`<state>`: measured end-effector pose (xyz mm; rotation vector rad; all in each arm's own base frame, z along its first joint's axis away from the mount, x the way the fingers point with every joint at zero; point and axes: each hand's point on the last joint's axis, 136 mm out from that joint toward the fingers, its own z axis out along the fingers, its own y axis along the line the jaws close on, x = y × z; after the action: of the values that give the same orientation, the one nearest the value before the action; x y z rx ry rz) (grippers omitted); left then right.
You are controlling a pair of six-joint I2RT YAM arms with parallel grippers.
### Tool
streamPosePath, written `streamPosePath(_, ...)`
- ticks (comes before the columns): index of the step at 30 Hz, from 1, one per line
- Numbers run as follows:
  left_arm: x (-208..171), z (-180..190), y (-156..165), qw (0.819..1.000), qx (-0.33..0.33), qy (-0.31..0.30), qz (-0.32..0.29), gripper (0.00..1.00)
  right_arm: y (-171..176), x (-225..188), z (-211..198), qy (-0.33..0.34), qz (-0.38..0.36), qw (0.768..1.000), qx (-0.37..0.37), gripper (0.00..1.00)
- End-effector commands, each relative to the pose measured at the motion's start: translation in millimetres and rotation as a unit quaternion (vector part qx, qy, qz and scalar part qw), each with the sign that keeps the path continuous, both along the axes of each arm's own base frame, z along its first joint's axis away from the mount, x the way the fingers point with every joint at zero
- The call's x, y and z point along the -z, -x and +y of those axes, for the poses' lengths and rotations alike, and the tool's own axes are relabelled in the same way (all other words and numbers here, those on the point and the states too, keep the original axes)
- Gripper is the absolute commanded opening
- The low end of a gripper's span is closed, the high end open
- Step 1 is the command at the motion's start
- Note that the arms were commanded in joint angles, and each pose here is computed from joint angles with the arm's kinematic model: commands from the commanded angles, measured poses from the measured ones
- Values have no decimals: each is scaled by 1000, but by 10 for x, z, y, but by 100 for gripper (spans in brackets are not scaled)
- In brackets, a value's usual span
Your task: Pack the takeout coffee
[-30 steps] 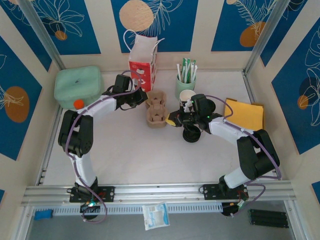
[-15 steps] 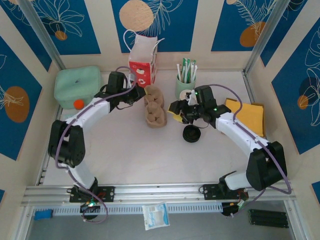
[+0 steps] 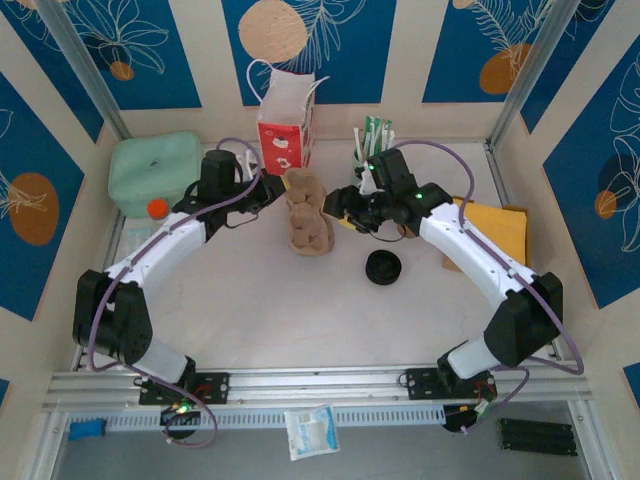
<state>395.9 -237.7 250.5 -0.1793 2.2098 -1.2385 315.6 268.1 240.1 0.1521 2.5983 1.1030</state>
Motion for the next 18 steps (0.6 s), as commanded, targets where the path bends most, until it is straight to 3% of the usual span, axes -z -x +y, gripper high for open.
streamPosePath(1, -83, -27, 56, 1000, -4, 12, -13, 0, 40, 27, 101, 23, -2, 999, -29, 56)
streamPosePath(18, -117, -134, 84, 1000, 2, 20, -16, 0, -47, 155, 435, 69, -18, 995, -72, 53)
